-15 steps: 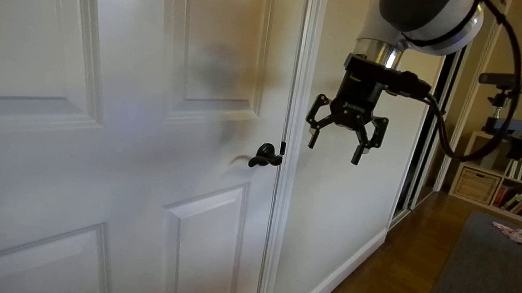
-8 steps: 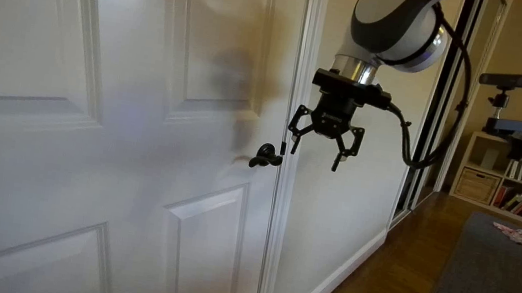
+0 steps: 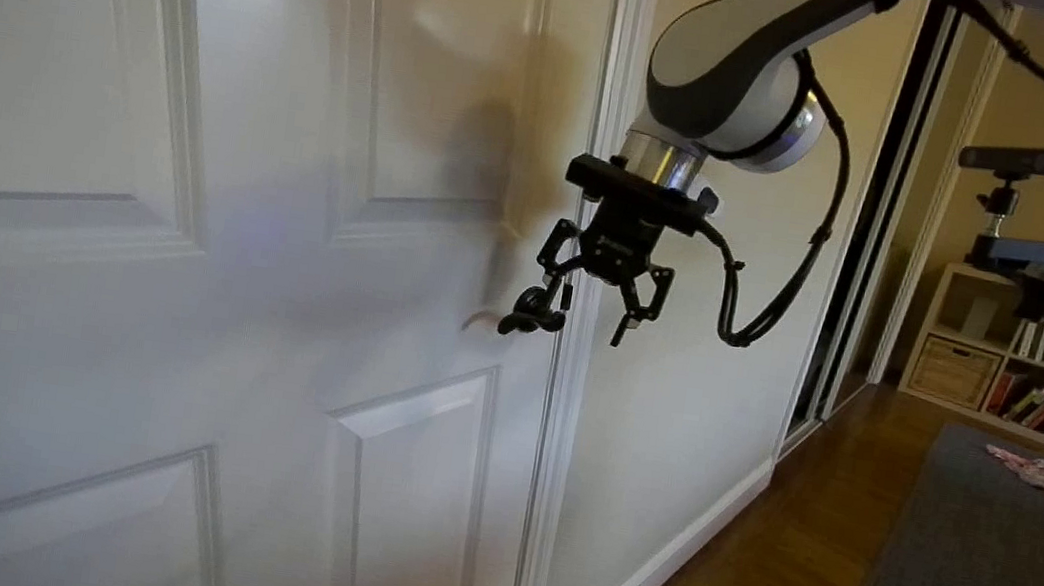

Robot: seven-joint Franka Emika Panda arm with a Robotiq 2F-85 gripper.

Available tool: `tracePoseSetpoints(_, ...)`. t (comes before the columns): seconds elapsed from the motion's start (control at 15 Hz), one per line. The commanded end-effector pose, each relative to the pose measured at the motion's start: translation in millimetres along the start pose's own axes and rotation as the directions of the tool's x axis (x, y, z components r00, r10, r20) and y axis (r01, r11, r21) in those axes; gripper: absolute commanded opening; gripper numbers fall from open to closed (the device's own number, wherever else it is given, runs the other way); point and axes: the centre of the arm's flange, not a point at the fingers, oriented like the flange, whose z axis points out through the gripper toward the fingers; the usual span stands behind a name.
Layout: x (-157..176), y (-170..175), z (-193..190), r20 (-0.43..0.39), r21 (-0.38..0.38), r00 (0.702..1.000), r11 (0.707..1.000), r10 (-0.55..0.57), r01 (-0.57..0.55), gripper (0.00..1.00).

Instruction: Open the door

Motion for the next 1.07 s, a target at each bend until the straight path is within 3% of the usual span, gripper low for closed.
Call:
tracePoseSetpoints(0.0, -1.8, -18.2, 10.6, 0.004, 0.061, 0.997, 0.995, 0.074, -0.074, 0.96)
tracePoseSetpoints(0.07, -2.2, -20.6, 16.7, 0.01, 0.07, 0.997, 0.994, 0.078, -0.078, 0.88)
tracePoseSetpoints(0.13, -2.3, -23.5, 20.0, 0.01, 0.081, 0.997, 0.993, 0.083, -0.083, 0.89)
tracePoseSetpoints(0.2, -1.7, -26.3, 24.7, 0.008, 0.094, 0.996, 0.992, 0.085, -0.085, 0.8)
tracePoseSetpoints(0.33, 0.2, -30.9, 29.5, -0.003, 0.122, 0.996, 0.989, 0.087, -0.086, 0.82)
tracePoseSetpoints(0.4, 0.8, -33.5, 29.0, -0.011, 0.139, 0.996, 0.987, 0.087, -0.085, 0.76)
tracePoseSetpoints(0.67, 3.2, -37.6, 26.0, -0.055, 0.199, 0.994, 0.977, 0.093, -0.08, 0.86)
tracePoseSetpoints(0.73, 2.8, -35.4, 28.0, -0.053, 0.195, 0.994, 0.977, 0.093, -0.081, 0.63)
tracePoseSetpoints(0.87, 1.6, -33.0, 33.5, -0.044, 0.182, 0.995, 0.98, 0.088, -0.079, 0.58)
tracePoseSetpoints(1.0, -0.6, -31.7, 36.5, -0.043, 0.177, 0.996, 0.982, 0.082, -0.074, 0.45)
